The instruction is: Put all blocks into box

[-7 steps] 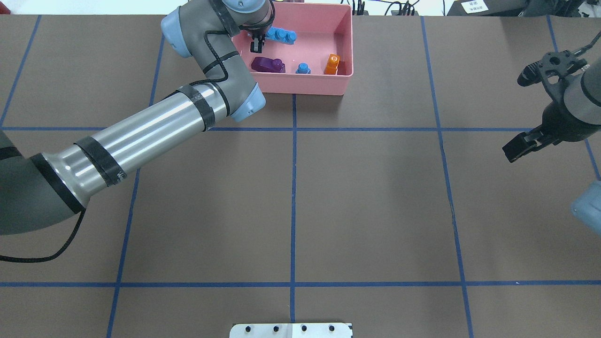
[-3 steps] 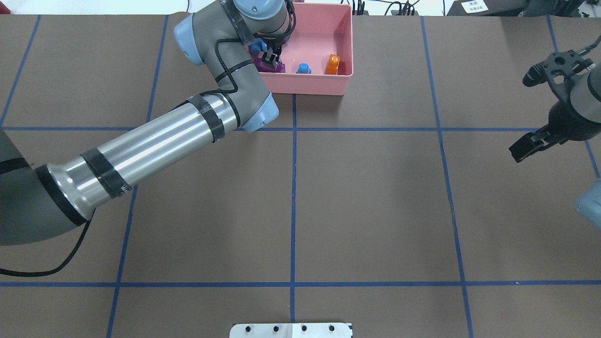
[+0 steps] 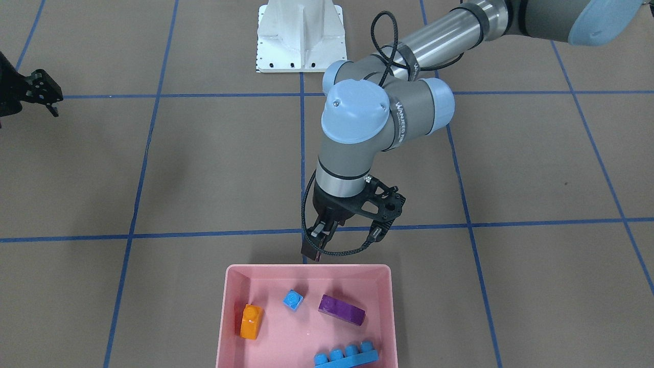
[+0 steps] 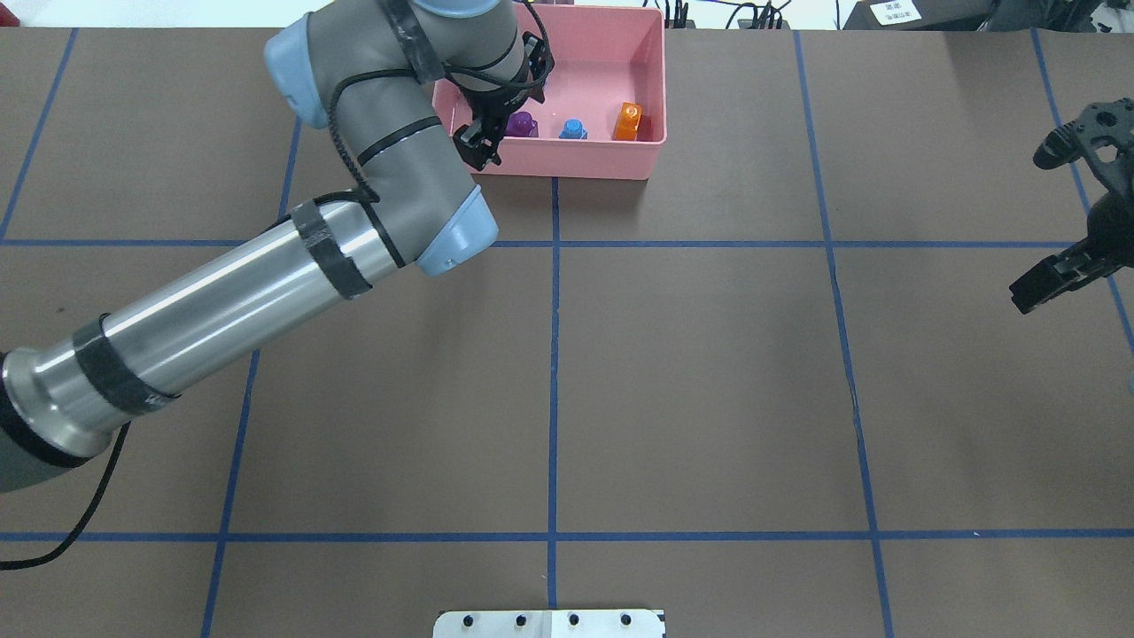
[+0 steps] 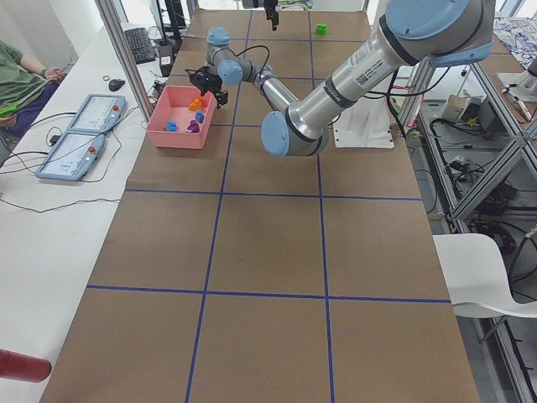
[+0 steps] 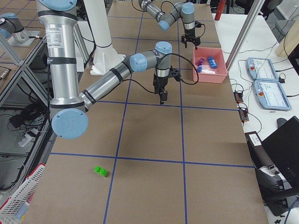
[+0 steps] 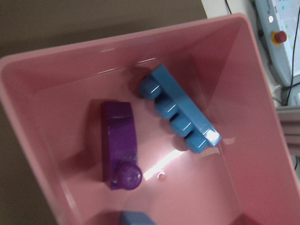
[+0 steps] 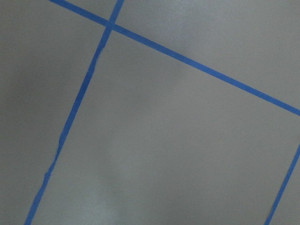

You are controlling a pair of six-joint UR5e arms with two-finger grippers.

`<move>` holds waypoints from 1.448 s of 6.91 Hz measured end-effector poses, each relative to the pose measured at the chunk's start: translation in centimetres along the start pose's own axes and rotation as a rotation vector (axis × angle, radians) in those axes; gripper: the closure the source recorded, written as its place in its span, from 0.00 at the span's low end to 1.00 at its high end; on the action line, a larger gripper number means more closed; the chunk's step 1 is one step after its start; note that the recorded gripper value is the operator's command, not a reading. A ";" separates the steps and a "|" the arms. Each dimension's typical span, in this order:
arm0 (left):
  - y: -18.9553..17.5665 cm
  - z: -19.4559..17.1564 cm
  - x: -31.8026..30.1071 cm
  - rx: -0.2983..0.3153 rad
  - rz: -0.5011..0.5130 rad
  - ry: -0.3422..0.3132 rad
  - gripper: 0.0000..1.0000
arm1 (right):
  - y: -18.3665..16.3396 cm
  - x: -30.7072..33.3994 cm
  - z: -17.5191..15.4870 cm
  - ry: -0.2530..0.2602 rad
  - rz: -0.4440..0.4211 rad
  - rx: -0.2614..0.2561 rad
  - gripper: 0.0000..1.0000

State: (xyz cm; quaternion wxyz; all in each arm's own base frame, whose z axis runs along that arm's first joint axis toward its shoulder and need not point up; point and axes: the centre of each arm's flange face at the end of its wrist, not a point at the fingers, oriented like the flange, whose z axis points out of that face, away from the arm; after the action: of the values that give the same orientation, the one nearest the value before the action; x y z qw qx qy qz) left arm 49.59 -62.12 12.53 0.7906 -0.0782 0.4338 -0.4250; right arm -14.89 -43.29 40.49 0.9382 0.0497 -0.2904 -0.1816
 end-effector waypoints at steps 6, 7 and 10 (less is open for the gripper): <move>-10.9 -3.4 -31.5 -0.135 0.806 -0.255 0.00 | 16.9 13.7 12.0 -0.080 0.060 0.056 0.01; -13.2 -3.1 -34.4 -0.150 0.916 -0.294 0.00 | 21.2 16.5 14.1 -0.102 0.117 0.039 0.01; -19.6 -4.0 -39.1 -0.176 1.149 -0.353 0.00 | 34.1 22.1 21.0 -0.118 0.253 0.009 0.02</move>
State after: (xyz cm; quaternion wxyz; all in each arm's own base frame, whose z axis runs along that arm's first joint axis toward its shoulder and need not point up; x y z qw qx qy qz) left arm 24.49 -44.49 43.91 0.9441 0.0342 0.3024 0.1267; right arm 0.87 -19.54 76.24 0.9347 0.0059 -0.3497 -0.0631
